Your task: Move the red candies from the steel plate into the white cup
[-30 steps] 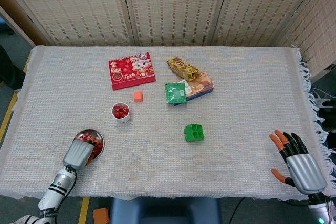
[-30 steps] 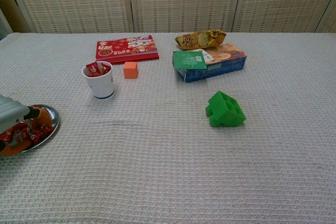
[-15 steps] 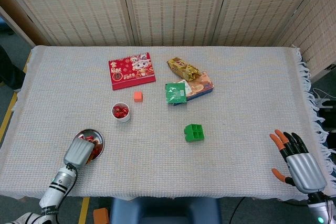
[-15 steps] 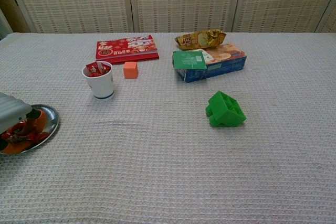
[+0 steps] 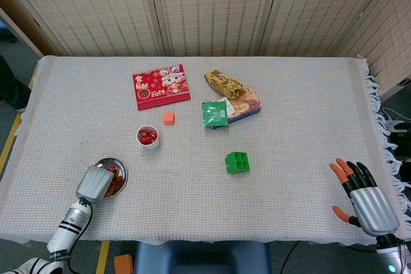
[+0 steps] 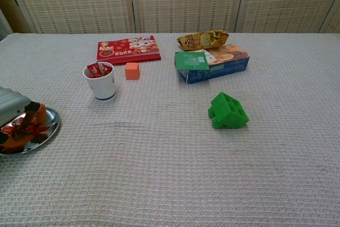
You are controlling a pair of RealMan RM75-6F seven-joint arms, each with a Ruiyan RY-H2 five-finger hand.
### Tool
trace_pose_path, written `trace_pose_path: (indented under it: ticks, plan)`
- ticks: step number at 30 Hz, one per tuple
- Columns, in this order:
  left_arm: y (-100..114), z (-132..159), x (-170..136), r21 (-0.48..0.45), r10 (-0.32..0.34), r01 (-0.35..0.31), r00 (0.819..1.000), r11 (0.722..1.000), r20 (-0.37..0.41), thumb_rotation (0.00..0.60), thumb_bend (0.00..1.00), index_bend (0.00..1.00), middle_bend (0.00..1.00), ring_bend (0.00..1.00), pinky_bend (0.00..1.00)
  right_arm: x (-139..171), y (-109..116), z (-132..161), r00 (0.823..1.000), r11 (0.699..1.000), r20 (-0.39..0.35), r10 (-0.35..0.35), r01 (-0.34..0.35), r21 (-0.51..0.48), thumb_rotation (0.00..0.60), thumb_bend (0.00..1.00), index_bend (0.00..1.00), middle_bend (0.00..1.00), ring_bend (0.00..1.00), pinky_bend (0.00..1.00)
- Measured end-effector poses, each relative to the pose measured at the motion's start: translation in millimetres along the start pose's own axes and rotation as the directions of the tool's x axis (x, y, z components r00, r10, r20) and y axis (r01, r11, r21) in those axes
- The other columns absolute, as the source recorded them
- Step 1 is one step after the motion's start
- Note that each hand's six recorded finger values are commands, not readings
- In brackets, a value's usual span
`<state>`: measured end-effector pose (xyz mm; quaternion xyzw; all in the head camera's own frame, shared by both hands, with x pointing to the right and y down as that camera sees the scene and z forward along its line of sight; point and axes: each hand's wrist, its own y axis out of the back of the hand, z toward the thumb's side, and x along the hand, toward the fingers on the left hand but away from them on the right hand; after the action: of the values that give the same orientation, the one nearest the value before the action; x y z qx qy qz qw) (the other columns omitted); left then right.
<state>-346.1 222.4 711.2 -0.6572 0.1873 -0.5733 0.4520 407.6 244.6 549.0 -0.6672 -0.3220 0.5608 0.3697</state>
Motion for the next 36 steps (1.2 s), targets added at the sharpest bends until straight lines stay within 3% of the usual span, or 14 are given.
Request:
trace_pose_path:
  ticks: [10, 17, 23, 29, 36]
  plan:
    - [21.2, -1.8, 4.4, -0.023, 0.055, -0.055, 0.998, 0.998, -0.005, 0.6, 0.42, 0.69, 0.73, 0.8, 1.0, -0.5, 0.3, -0.4, 1.0, 1.0, 0.002, -0.002, 0.002, -0.001, 0.6, 0.13, 0.0, 0.0, 0.0, 0.0]
    - [83.4, 7.2, 44.0, -0.082, 0.191, -0.19, 0.982, 0.978, 0.002, 0.6, 0.42, 0.69, 0.73, 0.8, 1.0, -2.0, -0.4, -1.5, 1.0, 1.0, 0.009, 0.0, 0.0, 0.002, 0.6, 0.13, 0.0, 0.0, 0.0, 0.0]
    - [115.3, 29.0, 78.9, -0.107, 0.24, -0.236, 0.97, 0.966, 0.029, 0.6, 0.42, 0.69, 0.72, 0.8, 1.0, -3.0, -0.3, -3.9, 1.0, 1.0, 0.023, -0.001, 0.001, 0.003, 0.6, 0.13, 0.0, 0.0, 0.0, 0.0]
    - [118.7, 60.6, 102.6, -0.088, 0.229, -0.223, 0.971, 0.971, 0.072, 0.6, 0.42, 0.68, 0.71, 0.8, 1.0, -4.6, -0.3, -6.3, 0.999, 1.0, 0.032, 0.001, -0.001, 0.003, 0.6, 0.13, 0.0, 0.0, 0.0, 0.0]
    - [110.8, 65.5, 120.4, -0.025, 0.215, -0.214, 0.975, 0.977, 0.064, 0.6, 0.41, 0.67, 0.69, 0.8, 1.0, -3.4, 1.6, -9.3, 0.999, 1.0, 0.04, -0.003, 0.003, -0.002, 0.6, 0.13, 0.0, 0.0, 0.0, 0.0]
